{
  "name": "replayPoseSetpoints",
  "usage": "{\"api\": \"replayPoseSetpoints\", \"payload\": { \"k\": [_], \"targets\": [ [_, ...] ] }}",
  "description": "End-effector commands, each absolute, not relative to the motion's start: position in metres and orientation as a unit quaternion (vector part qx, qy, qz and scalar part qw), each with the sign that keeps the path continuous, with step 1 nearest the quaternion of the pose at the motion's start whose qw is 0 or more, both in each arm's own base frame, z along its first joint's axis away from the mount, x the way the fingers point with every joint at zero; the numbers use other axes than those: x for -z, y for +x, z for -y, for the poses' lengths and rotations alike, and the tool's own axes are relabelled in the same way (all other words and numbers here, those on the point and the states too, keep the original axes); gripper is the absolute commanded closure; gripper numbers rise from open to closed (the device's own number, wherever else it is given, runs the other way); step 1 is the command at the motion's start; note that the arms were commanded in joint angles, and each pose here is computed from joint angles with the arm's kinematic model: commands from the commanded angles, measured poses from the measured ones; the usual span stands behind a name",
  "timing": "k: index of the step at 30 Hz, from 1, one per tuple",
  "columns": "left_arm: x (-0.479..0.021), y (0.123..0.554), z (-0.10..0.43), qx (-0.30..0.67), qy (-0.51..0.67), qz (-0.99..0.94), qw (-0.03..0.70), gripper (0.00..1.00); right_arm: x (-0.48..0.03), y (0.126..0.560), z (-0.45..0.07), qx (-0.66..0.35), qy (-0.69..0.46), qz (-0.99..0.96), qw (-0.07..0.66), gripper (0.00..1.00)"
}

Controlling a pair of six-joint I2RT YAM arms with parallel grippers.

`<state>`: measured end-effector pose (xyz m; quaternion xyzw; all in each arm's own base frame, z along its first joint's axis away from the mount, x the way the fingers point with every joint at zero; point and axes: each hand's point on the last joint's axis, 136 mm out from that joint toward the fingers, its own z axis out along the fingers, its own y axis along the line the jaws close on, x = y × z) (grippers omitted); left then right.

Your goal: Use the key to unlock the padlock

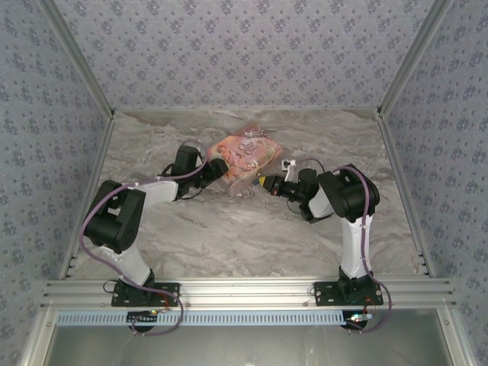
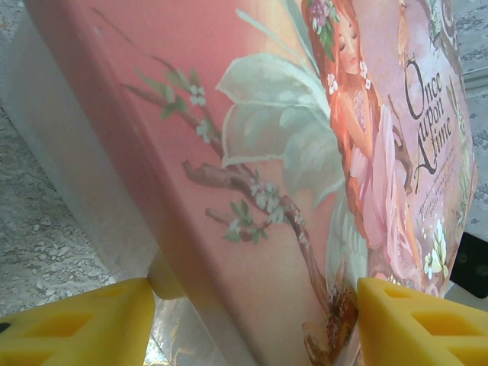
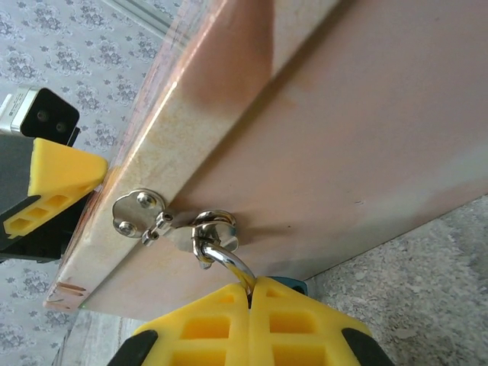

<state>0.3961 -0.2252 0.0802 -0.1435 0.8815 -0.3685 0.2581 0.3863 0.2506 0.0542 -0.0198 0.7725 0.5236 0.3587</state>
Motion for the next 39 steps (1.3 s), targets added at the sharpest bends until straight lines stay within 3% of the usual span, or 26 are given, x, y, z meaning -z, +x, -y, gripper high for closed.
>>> {"api": "replayPoseSetpoints", "payload": {
  "k": [1,14,29,39],
  "targets": [
    [-0.038,0.367,0.209,0.315,-0.160,-0.914,0.198,0.32,-0.069,0.398,-0.246,-0.535,0.005,-0.754,0.381,1.00],
    [-0.025,0.353,0.204,0.311,-0.165,-0.917,0.190,0.32,-0.098,0.425,-0.232,-0.554,0.113,-0.723,0.397,1.00],
    [-0.014,0.341,0.198,0.305,-0.172,-0.919,0.182,0.31,-0.109,0.441,-0.227,-0.565,0.148,-0.708,0.397,1.00],
    [-0.032,0.358,0.178,0.300,-0.182,-0.914,0.204,0.27,-0.100,0.415,-0.200,-0.491,0.137,-0.753,0.417,1.00]
  ]
}}
